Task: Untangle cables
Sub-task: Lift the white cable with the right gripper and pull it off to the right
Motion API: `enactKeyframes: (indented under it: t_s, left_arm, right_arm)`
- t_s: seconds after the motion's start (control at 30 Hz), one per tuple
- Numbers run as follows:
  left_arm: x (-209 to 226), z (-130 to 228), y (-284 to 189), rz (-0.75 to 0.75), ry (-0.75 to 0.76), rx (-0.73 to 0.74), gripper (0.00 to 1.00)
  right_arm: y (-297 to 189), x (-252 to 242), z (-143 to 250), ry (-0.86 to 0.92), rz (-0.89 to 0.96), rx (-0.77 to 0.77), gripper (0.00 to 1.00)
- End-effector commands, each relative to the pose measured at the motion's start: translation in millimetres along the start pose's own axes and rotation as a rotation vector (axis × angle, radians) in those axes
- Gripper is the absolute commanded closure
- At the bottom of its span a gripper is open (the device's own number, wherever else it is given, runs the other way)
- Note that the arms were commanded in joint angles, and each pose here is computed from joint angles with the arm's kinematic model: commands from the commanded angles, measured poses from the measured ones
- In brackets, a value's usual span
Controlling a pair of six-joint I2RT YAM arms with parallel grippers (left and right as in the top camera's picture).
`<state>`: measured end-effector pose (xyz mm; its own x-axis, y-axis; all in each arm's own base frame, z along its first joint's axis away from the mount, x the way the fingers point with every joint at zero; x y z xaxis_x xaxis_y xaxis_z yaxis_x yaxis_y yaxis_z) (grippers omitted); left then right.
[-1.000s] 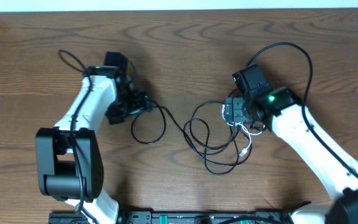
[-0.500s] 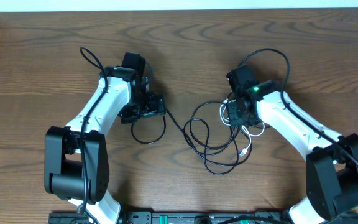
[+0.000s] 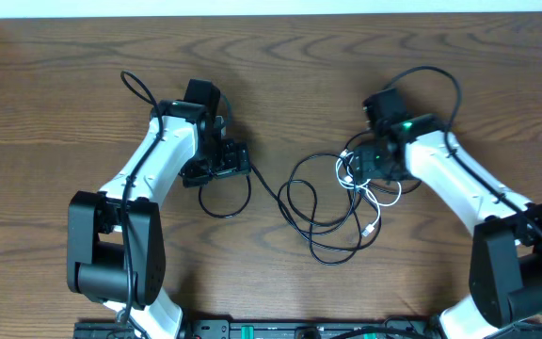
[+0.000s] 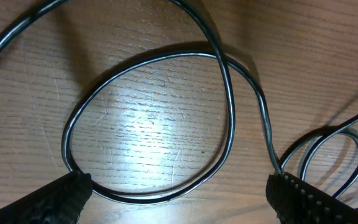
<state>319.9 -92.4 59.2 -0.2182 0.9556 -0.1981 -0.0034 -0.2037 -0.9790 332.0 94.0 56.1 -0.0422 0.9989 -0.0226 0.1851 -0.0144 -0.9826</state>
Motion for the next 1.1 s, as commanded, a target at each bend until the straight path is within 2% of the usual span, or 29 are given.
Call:
enactKeyframes:
  t_s: [0.0,0.1,0.33,0.4,0.53,0.57,0.6,0.63,0.67,0.83,0.97,1.07]
  left_arm:
    - [-1,0,-1,0.004,0.013,-0.001,0.05]
    - [-1,0,-1,0.004,0.013,-0.001,0.05]
    - [-1,0,-1,0.004,0.013,-0.001,0.05]
    - [-1,0,-1,0.004,0.013,-0.001,0.05]
    - [-1,0,-1,0.004,0.013,-0.001,0.05]
    - [-1,0,-1,0.004,0.013,-0.001,0.05]
    - [-1,0,-1,0.004,0.013,-0.001,0.05]
    - [-1,0,-1,0.004,0.013,-0.001,0.05]
    - [-1,0,-1,0.004,0.013,-0.001,0.05]
    - [-1,0,-1,0.004,0.013,-0.001,0.05]
    - [-1,0,-1,0.004,0.013,-0.001,0.05]
    - [-1,0,-1,0.004,0.013,-0.001,0.05]
  right_arm:
    - [-7,2,-8,0.054,-0.081,-0.012,0.22]
    - [-4,4,-5,0.055,-0.094,0.009,0.31]
    - [-3,6,-4,0.053,-0.100,0.014,0.32]
    - [-3,7,-5,0.052,-0.102,0.010,0.39]
    - [0,14,-6,0.050,-0.110,-0.006,0.46]
    - [0,15,-7,0.050,-0.111,-0.012,0.50]
    - [-1,15,-8,0.050,-0.114,-0.017,0.60]
    - [-3,16,-10,0.044,-0.121,-0.025,0.85]
    - [-5,17,-11,0.037,-0.129,-0.029,0.99]
    - [-38,24,-22,0.000,-0.243,-0.098,0.99]
    - [-94,22,-34,-0.027,-0.327,-0.251,0.99]
    - [-155,14,-37,-0.035,-0.348,-0.430,0.99]
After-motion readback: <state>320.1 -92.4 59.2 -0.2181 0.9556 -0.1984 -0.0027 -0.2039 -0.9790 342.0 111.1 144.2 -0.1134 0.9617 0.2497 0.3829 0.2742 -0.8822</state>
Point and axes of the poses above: each gripper's point midway between its finger pads, its own y axis out along the fingers, its own x axis along the line the jaws close on, z = x × y, the point moved 1 cm from there along -y, back along the fingers, and after that the axes turned 3 degrees about -y, right-handed, at the moved point
